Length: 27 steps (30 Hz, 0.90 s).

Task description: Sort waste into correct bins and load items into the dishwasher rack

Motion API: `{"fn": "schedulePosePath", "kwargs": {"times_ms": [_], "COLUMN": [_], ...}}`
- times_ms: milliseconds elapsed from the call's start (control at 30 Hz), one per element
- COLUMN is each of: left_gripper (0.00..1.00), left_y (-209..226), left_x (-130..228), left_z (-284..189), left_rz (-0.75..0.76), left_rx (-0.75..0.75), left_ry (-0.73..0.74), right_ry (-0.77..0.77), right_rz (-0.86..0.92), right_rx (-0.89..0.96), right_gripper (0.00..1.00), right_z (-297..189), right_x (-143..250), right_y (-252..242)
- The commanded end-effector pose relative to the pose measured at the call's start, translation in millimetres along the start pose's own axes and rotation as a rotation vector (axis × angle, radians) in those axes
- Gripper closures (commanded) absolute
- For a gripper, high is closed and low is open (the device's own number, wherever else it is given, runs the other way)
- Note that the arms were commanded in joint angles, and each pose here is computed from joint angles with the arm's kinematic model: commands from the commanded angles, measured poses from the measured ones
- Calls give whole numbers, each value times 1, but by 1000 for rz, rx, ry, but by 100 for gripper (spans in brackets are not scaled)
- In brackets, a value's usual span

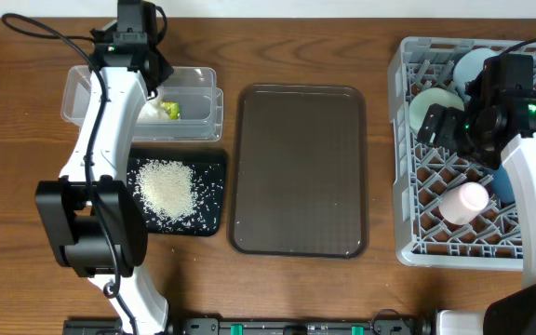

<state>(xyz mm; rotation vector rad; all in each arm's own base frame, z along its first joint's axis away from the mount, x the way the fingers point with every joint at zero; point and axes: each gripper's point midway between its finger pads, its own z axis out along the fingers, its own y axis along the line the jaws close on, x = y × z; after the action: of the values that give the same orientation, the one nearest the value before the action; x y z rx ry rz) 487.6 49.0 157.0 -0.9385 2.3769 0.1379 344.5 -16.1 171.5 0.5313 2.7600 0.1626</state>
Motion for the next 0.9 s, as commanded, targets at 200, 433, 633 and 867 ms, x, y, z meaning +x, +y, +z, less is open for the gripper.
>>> {"fn": "schedulePosePath", "kwargs": {"times_ms": [200, 433, 633, 867], "left_gripper": [60, 61, 59, 57], "left_y": [8, 18, 42, 88], "left_x": [15, 32, 46, 82], "left_z": [-16, -90, -160, -214], "left_rz": [-9, -12, -17, 2], "left_rx": [2, 109, 171, 138], "left_ry": [76, 175, 196, 243], "right_ry": [-11, -11, -11, -11], "right_rz": [12, 12, 12, 12], "right_rx": [-4, -4, -4, -4], "right_gripper": [1, 1, 1, 1], "right_z": [-3, -3, -3, -3], "right_x": [-1, -1, -1, -1], "right_y": [1, 1, 1, 1]}}
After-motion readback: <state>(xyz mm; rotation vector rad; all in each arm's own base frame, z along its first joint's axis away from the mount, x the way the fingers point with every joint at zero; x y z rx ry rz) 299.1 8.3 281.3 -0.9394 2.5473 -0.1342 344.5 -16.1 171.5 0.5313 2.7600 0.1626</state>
